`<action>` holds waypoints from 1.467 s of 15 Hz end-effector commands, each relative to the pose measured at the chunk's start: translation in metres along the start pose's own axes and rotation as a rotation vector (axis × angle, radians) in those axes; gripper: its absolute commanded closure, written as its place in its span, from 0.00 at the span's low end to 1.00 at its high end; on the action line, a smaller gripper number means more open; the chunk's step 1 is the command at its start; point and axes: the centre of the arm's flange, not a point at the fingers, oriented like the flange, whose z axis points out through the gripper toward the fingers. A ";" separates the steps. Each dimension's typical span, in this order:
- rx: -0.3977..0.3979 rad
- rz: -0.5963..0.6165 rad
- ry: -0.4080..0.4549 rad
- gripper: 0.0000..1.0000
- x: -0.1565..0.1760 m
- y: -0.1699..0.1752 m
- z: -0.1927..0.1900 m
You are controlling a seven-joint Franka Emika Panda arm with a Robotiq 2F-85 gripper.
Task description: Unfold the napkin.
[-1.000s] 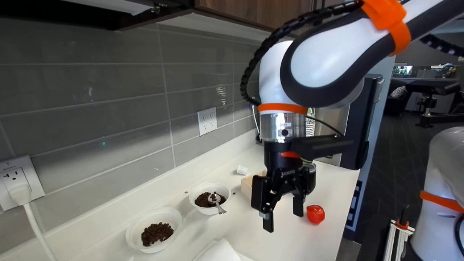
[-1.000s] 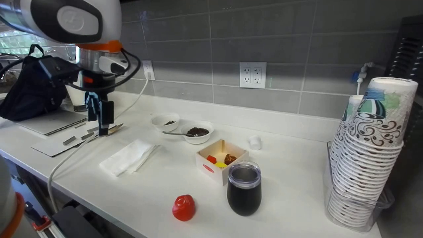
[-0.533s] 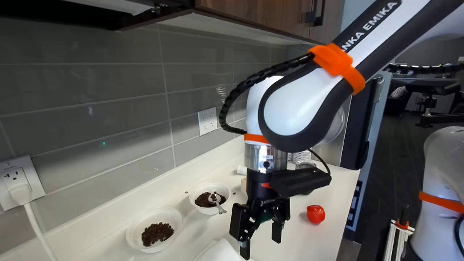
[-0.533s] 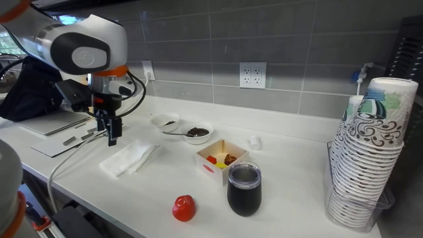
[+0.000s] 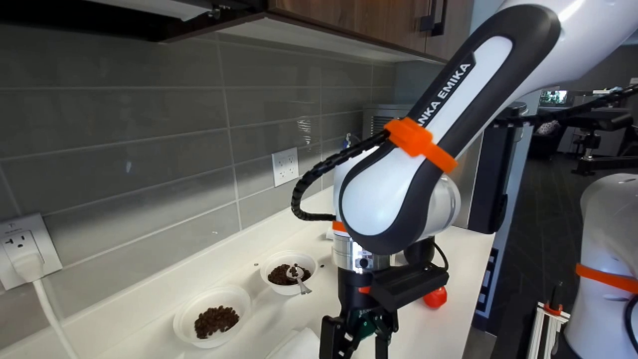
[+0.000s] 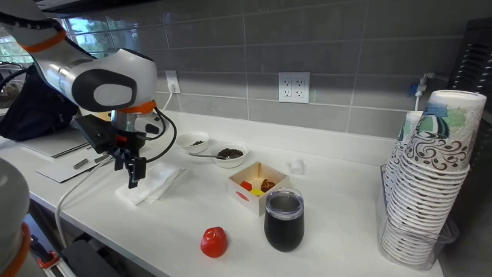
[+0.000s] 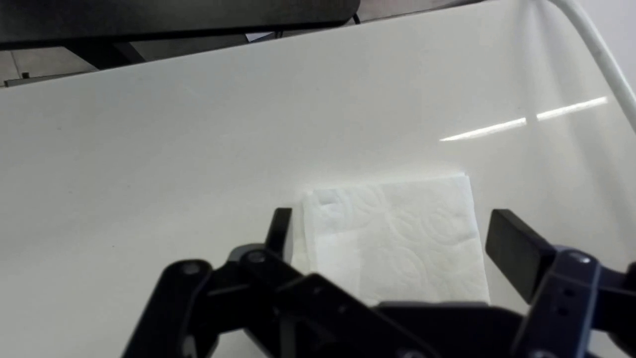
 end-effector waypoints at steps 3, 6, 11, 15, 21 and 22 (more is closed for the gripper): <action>0.034 -0.026 -0.009 0.00 -0.006 0.016 0.041; 0.045 -0.024 -0.013 0.00 -0.003 0.022 0.053; 0.058 -0.004 -0.026 0.00 0.000 0.032 0.070; 0.060 0.026 -0.019 0.00 0.002 0.038 0.078; 0.069 0.078 0.005 0.00 0.009 0.040 0.079; 0.071 0.082 0.007 0.00 0.009 0.039 0.078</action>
